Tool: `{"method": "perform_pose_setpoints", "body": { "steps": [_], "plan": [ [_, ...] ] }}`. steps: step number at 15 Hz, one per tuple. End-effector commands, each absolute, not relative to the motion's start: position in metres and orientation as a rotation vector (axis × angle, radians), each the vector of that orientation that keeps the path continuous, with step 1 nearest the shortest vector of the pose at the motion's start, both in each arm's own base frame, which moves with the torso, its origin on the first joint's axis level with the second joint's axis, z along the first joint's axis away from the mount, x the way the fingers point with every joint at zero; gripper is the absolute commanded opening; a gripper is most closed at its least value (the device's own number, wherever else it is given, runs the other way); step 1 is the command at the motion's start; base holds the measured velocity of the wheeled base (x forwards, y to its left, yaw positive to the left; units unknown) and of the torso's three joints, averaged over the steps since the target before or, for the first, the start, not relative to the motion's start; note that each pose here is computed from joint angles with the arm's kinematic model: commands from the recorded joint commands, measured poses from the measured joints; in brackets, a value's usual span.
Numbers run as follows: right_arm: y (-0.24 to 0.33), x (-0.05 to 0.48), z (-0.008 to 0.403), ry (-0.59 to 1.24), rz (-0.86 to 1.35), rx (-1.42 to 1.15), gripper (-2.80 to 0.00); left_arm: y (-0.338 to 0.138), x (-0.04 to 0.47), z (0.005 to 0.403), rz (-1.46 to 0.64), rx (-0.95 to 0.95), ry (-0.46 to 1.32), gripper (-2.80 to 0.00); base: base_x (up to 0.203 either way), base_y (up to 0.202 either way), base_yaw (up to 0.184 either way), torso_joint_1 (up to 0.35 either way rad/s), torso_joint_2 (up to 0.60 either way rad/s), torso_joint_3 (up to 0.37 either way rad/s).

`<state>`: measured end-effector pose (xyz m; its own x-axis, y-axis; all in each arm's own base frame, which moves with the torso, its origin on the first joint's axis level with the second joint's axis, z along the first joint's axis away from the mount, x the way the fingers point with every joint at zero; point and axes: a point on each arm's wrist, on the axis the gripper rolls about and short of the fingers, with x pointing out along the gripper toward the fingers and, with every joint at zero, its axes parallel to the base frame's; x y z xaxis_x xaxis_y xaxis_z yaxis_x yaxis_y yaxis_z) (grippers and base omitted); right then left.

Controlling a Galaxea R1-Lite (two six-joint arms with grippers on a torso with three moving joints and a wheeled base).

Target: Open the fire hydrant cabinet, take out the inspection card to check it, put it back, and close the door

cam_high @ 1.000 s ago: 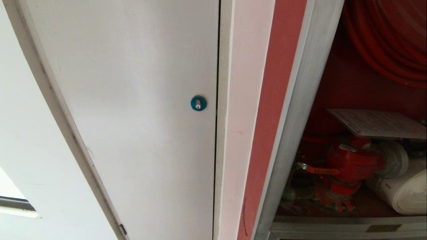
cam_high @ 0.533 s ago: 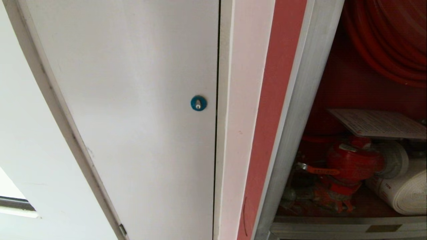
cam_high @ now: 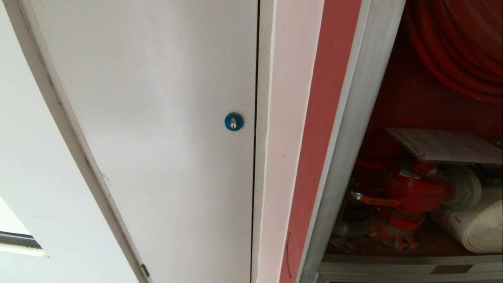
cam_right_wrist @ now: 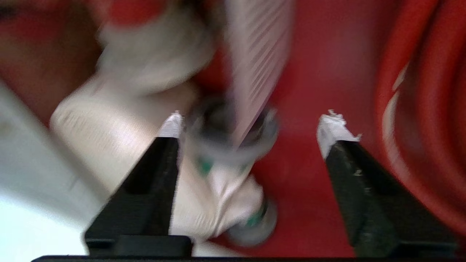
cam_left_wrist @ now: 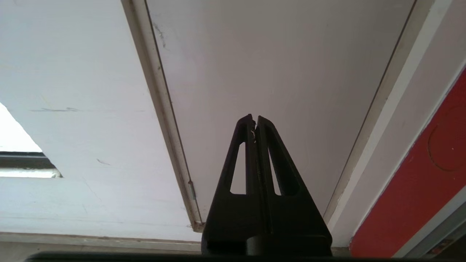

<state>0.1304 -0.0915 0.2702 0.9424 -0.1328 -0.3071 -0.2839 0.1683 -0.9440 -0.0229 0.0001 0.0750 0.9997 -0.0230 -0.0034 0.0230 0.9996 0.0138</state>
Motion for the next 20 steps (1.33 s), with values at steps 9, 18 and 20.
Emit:
{"method": "perform_pose_setpoints", "body": {
  "steps": [9,18,20],
  "plan": [
    [-0.094,0.179,0.261,0.308,0.152,-1.435,0.0,0.0,-0.023,0.075,-0.023,0.014,0.003,-2.8,0.0,0.0,0.0,0.0,0.0,0.0],
    [-0.093,0.199,0.253,0.291,0.136,-1.436,-2.8,0.0,-0.023,0.075,-0.023,0.014,0.003,-2.8,0.0,0.0,0.0,0.0,0.0,0.0],
    [-0.091,0.195,0.252,0.29,0.136,-1.436,-2.8,0.0,-0.023,0.075,-0.023,0.014,0.003,-2.8,0.0,0.0,0.0,0.0,0.0,0.0]
  ]
}}
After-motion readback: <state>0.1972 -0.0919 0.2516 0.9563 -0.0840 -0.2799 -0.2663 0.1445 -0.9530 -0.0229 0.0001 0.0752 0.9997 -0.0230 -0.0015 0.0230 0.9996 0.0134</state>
